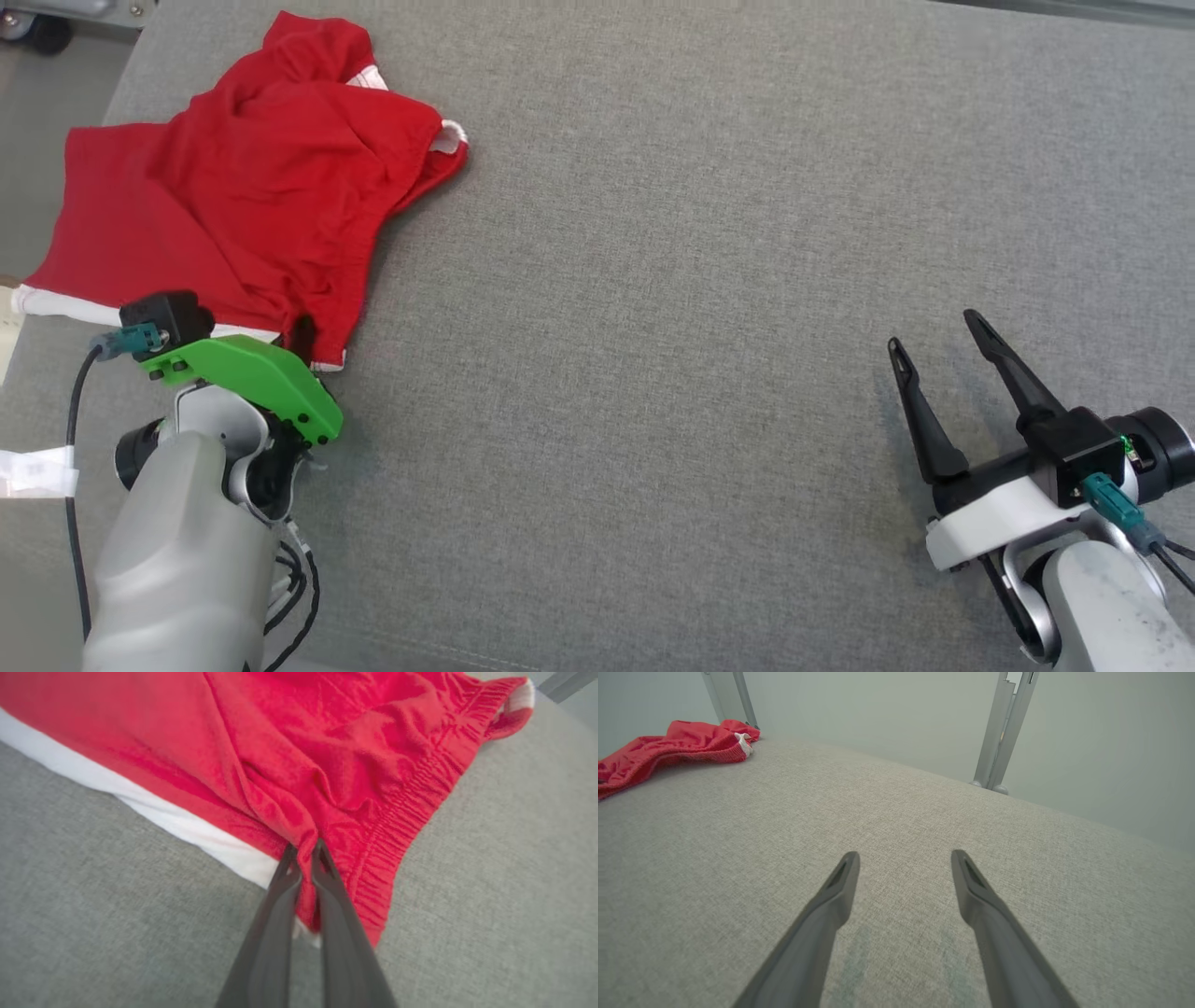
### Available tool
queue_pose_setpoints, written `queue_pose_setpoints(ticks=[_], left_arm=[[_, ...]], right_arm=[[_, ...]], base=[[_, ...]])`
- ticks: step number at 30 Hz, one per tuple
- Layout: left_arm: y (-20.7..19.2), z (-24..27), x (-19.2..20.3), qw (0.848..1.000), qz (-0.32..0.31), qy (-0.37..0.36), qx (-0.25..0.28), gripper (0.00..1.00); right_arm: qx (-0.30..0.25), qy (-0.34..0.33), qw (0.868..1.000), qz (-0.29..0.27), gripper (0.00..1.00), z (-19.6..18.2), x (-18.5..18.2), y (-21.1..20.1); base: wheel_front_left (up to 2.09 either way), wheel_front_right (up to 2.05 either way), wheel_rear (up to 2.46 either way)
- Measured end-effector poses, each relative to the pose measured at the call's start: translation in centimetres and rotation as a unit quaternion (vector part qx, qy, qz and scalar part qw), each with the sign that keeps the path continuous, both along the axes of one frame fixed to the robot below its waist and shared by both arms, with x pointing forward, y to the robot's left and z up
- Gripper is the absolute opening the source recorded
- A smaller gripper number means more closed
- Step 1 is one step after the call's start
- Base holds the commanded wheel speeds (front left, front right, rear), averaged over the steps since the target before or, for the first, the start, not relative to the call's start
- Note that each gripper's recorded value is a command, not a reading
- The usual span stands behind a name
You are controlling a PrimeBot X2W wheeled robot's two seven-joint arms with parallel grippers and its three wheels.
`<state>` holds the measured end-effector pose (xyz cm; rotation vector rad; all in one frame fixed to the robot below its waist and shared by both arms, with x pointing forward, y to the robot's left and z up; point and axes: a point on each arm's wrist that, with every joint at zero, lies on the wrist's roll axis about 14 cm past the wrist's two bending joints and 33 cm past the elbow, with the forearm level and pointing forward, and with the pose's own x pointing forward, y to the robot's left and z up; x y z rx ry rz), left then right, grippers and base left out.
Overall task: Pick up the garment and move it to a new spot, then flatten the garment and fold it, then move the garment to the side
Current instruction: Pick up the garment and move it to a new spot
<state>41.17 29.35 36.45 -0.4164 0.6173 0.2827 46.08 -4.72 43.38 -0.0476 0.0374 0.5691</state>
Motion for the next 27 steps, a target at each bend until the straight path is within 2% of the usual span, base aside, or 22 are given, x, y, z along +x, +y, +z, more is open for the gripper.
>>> queue_pose_setpoints(ticks=[7,8,13,18,19,27], left_arm=[[-2.0,7.2,2.5,0.99,-0.039,-0.135,-0.02,0.0],[-2.9,9.2,3.0,0.984,-0.062,-0.165,-0.022,0.0],[-7.1,13.3,3.6,0.966,-0.141,-0.215,-0.036,0.0],[-14.0,17.6,3.6,0.934,-0.235,-0.261,-0.071,0.0],[-14.0,17.6,3.6,0.934,-0.235,-0.261,-0.071,0.0],[-24.1,24.1,1.3,0.865,-0.351,-0.321,-0.158,0.0]], right_arm=[[0.02,-0.005,1.0,-0.005,1.0,1.6,-1.0,0.8],[0.025,-0.008,1.0,-0.011,1.0,2.0,-1.1,0.6],[0.039,-0.007,0.999,-0.032,1.0,2.6,-1.6,-0.1],[0.051,-0.007,0.997,-0.063,1.0,3.1,-2.1,-1.5],[0.051,-0.007,0.997,-0.063,1.0,3.1,-2.1,-1.5],[0.057,-0.009,0.991,-0.124,1.0,3.8,-3.0,-5.1]], base=[[0.0,0.0,0.0],[0.0,0.0,0.0],[0.0,0.0,0.0],[0.0,0.0,0.0],[0.0,0.0,0.0],[0.0,0.0,0.0]])
